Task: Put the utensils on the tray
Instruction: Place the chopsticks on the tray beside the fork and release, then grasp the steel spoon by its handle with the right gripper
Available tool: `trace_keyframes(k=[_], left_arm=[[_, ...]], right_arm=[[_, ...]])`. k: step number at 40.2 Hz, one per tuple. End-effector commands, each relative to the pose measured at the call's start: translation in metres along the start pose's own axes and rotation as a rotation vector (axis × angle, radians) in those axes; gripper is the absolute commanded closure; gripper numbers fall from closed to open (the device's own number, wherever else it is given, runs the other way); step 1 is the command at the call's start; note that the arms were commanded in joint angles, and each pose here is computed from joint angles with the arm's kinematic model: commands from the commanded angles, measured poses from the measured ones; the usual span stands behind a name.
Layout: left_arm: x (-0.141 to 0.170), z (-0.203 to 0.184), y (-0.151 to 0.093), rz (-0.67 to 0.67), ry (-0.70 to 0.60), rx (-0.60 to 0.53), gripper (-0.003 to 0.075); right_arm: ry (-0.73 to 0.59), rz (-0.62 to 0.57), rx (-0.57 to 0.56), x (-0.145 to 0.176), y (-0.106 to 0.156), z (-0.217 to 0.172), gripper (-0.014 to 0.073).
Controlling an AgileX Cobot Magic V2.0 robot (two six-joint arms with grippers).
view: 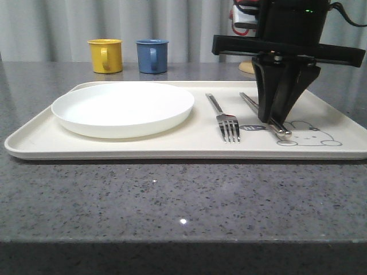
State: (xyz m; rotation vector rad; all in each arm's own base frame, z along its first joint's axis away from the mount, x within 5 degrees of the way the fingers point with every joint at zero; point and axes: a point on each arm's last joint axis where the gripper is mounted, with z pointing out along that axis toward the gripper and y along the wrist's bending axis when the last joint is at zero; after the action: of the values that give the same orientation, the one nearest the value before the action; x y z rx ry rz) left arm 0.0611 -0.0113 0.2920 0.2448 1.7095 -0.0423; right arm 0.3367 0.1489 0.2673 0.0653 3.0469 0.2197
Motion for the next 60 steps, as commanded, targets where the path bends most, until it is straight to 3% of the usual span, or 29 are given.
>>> trace_keyframes(k=[1,10,16,24,32,40,51,60], left_arm=[[-0.015,-0.002,0.002,-0.015,-0.099,-0.014,0.0738],[-0.015,-0.002,0.002,-0.015,-0.099,-0.014,0.0738],[-0.015,-0.002,0.002,-0.015,-0.099,-0.014,0.0738],[-0.015,-0.002,0.002,-0.015,-0.099,-0.014,0.0738],[-0.015,-0.002,0.002,-0.015,-0.099,-0.014,0.0738],[-0.015,-0.002,0.002,-0.015,-0.099,-0.014,0.0738],[-0.015,-0.002,0.002,-0.015,-0.099,-0.014,0.0738],[-0.015,-0.002,0.002,-0.015,-0.099,-0.014,0.0738]], right_arm=[[0.029,-0.002,0.000,0.008,-0.001,-0.020,0.0507],[0.030,-0.002,0.002,0.008,-0.001,-0.020,0.0335],[0.037,-0.017,0.007,0.008,-0.001,-0.023,0.0293],[-0.076,-0.063,0.055,0.003,-0.015,-0.051,0.0265],[-0.178,-0.050,0.079,0.002,-0.061,-0.088,0.0265],[-0.262,0.063,0.127,0.003,-0.130,-0.121,0.0265],[-0.260,0.197,0.191,0.005,-0.208,-0.128,0.0265],[-0.217,0.236,0.202,-0.009,-0.237,-0.105,0.0265]])
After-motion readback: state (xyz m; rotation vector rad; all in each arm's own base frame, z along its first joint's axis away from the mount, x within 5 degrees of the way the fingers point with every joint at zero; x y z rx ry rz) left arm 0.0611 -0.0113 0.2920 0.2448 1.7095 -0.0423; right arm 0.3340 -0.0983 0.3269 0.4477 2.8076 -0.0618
